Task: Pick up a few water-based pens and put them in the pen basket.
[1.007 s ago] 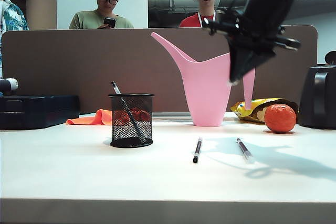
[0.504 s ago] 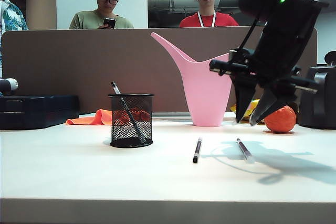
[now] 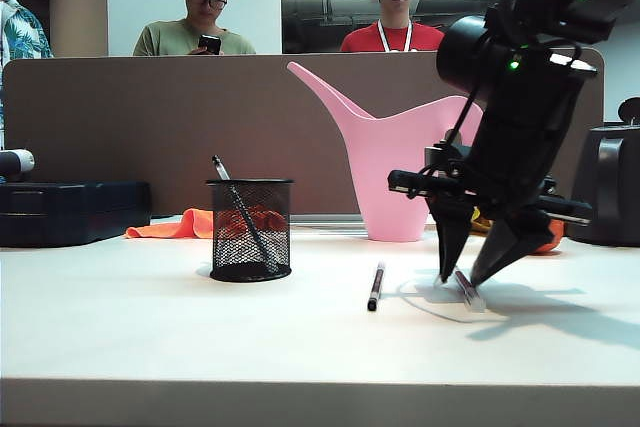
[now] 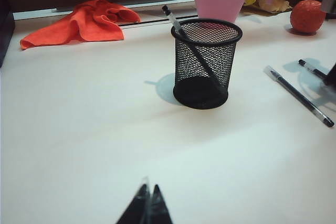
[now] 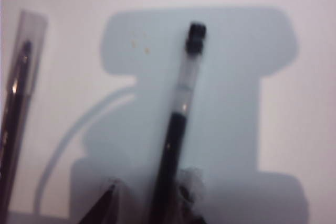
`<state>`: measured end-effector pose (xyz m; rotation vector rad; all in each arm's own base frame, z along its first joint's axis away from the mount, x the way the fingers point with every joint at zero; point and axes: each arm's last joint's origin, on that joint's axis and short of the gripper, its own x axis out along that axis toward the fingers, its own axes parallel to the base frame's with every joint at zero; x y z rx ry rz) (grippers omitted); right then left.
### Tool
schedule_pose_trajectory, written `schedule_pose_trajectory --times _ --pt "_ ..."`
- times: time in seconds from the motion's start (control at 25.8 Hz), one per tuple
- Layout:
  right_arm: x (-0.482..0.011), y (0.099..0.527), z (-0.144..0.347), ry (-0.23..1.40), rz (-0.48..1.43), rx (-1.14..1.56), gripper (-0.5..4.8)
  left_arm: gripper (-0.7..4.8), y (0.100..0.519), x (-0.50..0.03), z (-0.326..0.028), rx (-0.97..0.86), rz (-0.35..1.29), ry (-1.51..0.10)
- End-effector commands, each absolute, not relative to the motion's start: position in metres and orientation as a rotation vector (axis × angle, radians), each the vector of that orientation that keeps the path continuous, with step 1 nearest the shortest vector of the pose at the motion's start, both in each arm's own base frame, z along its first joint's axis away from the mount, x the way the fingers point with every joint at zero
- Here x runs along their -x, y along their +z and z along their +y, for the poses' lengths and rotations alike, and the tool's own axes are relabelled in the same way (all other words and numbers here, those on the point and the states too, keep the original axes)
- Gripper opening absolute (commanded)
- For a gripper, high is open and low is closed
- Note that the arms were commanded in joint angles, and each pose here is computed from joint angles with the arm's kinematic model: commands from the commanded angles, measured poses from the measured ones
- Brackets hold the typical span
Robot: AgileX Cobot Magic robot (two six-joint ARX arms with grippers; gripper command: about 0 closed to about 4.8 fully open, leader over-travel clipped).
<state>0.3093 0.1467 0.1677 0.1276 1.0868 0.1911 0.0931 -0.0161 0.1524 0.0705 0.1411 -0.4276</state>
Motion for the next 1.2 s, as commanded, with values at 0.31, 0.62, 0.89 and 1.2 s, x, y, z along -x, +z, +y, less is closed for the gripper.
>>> schedule_pose_trajectory --times 0.31,0.62,0.89,1.2 --pt "-0.307 0.144 0.146 0.149 1.193 -0.105 -0.09 -0.03 0.153 -0.093 -0.016 -0.067 0.143 -0.429" --pt "-0.31 0.165 0.151 0.29 1.091 -0.16 -0.09 -0.03 0.153 -0.093 -0.016 -0.067 0.143 -0.429" --pt "-0.308 0.212 0.152 0.439 0.87 -0.222 -0.09 -0.03 0.153 -0.093 -0.016 -0.067 0.143 -0.429" --pt "-0.315 0.249 0.162 0.727 0.574 -0.3 -0.09 -0.03 0.153 -0.093 -0.016 -0.067 0.143 -0.429"
